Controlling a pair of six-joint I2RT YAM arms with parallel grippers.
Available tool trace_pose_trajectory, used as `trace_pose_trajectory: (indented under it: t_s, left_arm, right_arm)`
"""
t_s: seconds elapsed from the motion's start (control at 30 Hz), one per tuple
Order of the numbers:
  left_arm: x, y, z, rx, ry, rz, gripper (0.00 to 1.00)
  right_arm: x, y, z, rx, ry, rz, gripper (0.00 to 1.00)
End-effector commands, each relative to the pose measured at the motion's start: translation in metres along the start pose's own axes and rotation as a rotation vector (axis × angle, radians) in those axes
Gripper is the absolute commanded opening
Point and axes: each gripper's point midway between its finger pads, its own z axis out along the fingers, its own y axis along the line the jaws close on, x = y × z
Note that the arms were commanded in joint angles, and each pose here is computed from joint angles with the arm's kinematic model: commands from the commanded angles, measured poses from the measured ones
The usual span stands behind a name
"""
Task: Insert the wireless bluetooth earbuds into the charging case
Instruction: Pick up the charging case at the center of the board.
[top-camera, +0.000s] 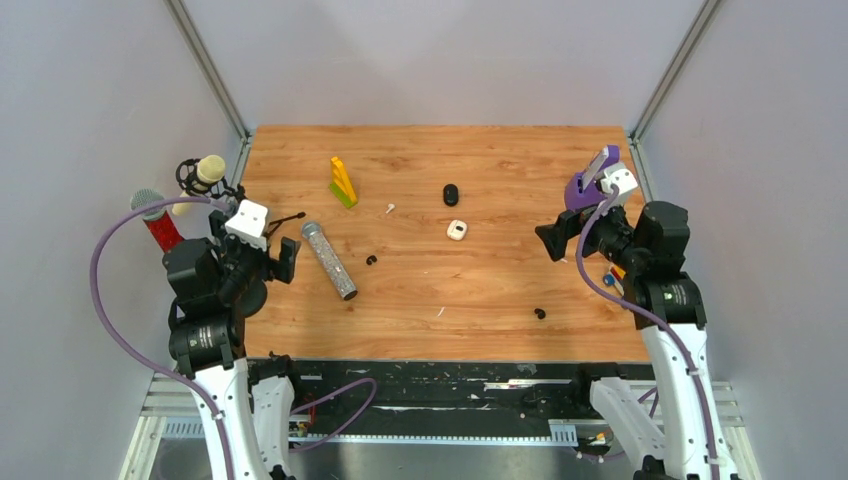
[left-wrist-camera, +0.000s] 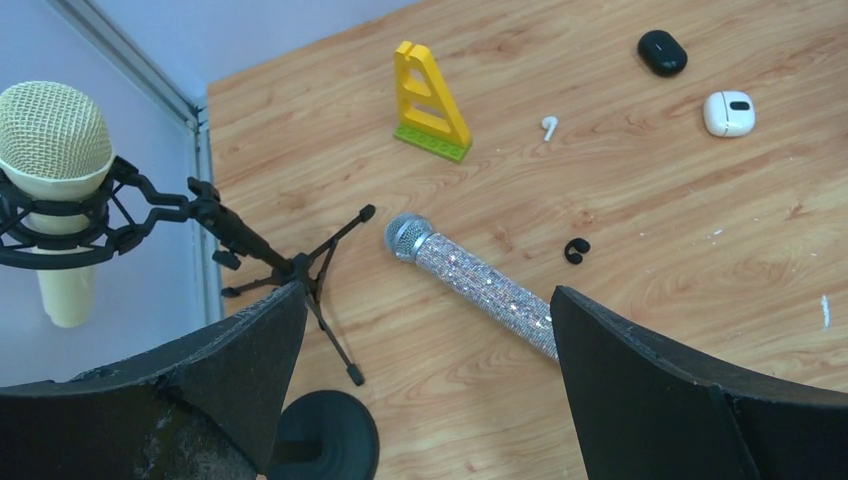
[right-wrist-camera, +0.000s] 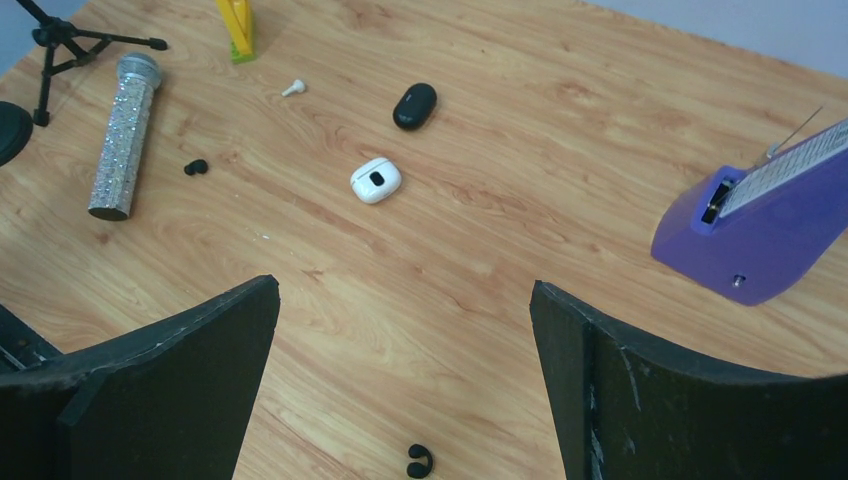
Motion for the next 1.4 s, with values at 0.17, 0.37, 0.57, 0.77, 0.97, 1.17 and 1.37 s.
trace_pose_trajectory:
  t_s: [0.17, 0.37, 0.57, 0.77, 0.97, 1.17, 1.37]
  left_arm:
    - [-0.006, 0.012, 0.006, -0.035, -0.013, 0.001, 1.0]
    - [-0.006, 0.014, 0.02, 0.022, 0.027, -0.025, 1.0]
    - [-0.015, 0.038, 0.038, -0.015, 0.052, -0.045, 1.0]
    - [-0.021, 0.039, 0.053, -0.002, 0.079, -0.072, 1.0]
    - [-0.012, 0.016, 0.071, 0.049, 0.123, 0.009, 1.0]
    - [0.0, 0.0, 0.092, 0.107, 0.188, 0.074, 1.0]
    - [-0.005, -0.041, 0.107, 0.241, 0.222, 0.216, 1.0]
  right_arm:
    - [0.007, -0.023, 0.019, 0.058, 0.081, -0.002, 1.0]
    - [0.021, -0.026, 0.026, 0.043, 0.157, 0.01, 1.0]
    - [0.028, -0.024, 0.034, 0.021, 0.161, 0.053, 1.0]
    - [0.033, -0.016, 0.036, -0.014, 0.13, 0.045, 1.0]
    - [0.038, -0.012, 0.038, -0.036, 0.137, 0.037, 1.0]
    - [0.048, -0.021, 0.044, -0.008, 0.179, 0.036, 1.0]
    - [0.054, -0.016, 0.055, -0.055, 0.222, -0.008, 1.0]
